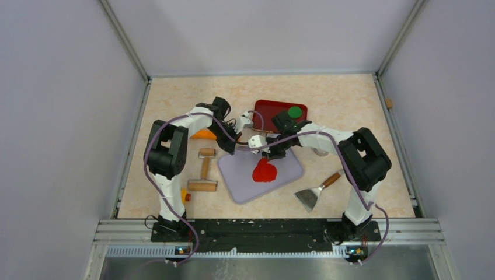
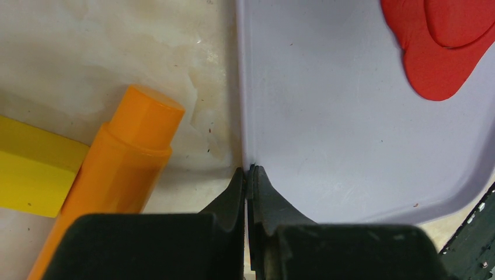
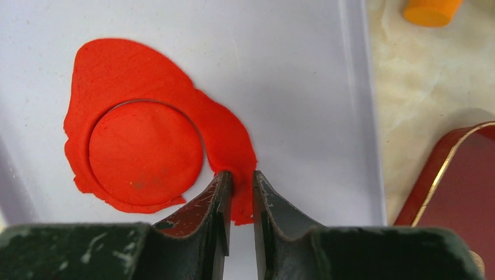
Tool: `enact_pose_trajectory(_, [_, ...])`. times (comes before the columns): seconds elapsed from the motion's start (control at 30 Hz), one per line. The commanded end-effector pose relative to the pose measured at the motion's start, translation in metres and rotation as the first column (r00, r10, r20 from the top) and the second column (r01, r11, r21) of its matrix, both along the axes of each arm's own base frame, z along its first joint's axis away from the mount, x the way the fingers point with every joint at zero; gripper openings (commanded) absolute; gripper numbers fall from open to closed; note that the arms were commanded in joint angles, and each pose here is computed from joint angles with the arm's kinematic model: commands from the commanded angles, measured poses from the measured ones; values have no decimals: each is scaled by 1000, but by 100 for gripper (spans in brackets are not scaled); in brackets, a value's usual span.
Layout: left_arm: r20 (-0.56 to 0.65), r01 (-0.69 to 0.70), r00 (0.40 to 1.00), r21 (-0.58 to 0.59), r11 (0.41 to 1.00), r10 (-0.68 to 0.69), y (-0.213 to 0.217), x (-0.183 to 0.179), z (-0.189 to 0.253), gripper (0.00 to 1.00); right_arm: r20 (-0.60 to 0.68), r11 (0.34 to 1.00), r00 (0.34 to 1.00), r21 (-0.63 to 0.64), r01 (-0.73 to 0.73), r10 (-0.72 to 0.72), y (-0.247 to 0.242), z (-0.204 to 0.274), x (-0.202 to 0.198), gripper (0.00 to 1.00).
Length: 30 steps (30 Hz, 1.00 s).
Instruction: Roll out the dumpling wrappers from the dough
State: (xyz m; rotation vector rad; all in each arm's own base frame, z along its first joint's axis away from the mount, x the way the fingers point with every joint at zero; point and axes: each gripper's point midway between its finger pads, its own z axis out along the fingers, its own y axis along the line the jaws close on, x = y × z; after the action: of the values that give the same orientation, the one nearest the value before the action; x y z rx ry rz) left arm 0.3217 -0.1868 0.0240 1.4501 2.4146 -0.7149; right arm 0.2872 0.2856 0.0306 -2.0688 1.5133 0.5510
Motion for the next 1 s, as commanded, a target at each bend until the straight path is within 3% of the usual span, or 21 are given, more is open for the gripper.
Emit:
enact_pose_trajectory(0.0, [14,34,999,-73,997,-33,-18,5,5,0,154,983,988,181,-22,-6,44,63,25,19])
enact_pose_trajectory(0.4, [3,13,1000,-75,997,-13,-19,7,8,0,66,967,997,249,-47,32,57,93,-4,20])
enact_pose_trajectory(0.47, [3,10,1000,-76,997,-10,-19,8,9,0,66,975,998,219,-32,18,49,90,-3,23])
enact_pose_trajectory(0.67, [5,4,1000,-75,997,-4,-20,9,10,0,47,985,984,11,-171,170,6,54,-19,36])
enact_pose_trajectory(0.9, [2,1,1000,-81,997,-1,-20,7,12,0,113,986,979,-47,-163,167,-4,36,-3,39])
enact_pose_trajectory(0.97, [-1,-1,1000,-81,997,1,-19,6,12,0,113,985,980,-68,-159,166,-5,28,0,45])
